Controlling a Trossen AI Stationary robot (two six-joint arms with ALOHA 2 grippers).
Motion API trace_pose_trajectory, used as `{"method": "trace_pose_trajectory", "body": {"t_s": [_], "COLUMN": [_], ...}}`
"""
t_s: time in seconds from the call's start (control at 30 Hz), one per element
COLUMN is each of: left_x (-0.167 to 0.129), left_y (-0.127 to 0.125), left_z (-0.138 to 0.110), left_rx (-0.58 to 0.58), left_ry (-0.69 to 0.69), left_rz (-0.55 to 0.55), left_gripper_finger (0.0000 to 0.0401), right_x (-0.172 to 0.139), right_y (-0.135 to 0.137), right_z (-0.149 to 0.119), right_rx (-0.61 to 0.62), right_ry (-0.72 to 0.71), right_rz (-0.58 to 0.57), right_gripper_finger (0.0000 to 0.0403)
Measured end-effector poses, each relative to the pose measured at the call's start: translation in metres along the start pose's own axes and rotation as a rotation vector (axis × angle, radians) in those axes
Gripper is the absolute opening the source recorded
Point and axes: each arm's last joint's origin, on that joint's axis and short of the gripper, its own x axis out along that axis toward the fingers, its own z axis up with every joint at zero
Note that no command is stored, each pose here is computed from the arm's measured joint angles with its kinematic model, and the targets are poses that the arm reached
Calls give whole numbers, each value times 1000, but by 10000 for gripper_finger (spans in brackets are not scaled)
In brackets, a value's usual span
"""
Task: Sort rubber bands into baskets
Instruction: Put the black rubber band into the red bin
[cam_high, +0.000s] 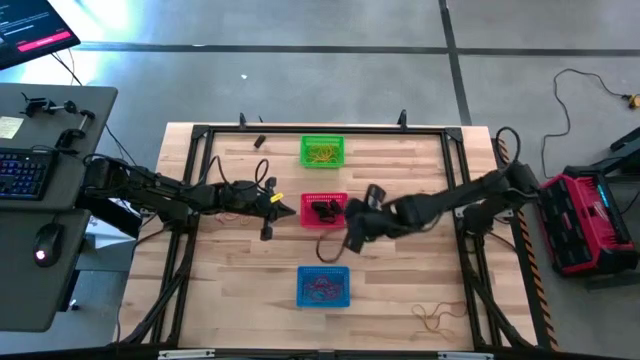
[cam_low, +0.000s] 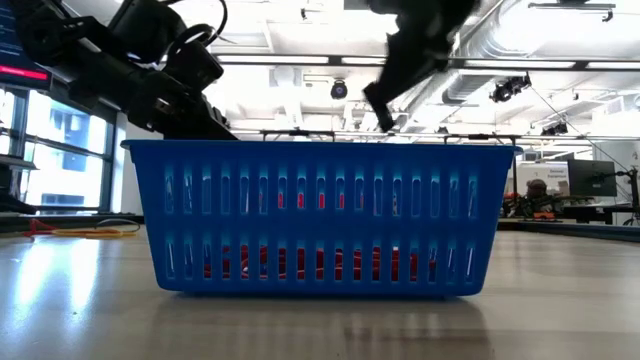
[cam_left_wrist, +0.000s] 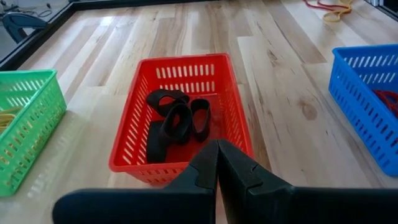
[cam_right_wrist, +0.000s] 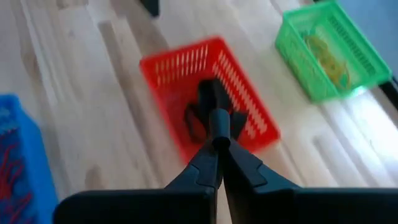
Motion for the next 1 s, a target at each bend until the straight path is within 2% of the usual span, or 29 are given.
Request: {"method": "trace_pose_trajectory", "body": {"t_s": [0.17, 0.4, 0.6, 1.0], "left_x": [0, 0, 0, 0], "left_y": [-1, -1, -1, -1], "left_z": [0, 0, 0, 0], "left_rx": [11, 11, 12, 10], "left_ry": [1, 2, 1, 2], "left_rz": [-5, -5, -5, -5], "left_gripper_finger": [0, 0, 0, 0], "right_x": [32, 75, 94, 124], "right_y": [-12, -18, -25, -35], "right_z": [12, 11, 8, 2], "right_rx": [-9, 60, 148, 190], "right_ry": [10, 80, 135, 201], "right_rz": [24, 43, 61, 48], "right_gripper_finger": [0, 0, 0, 0]}}
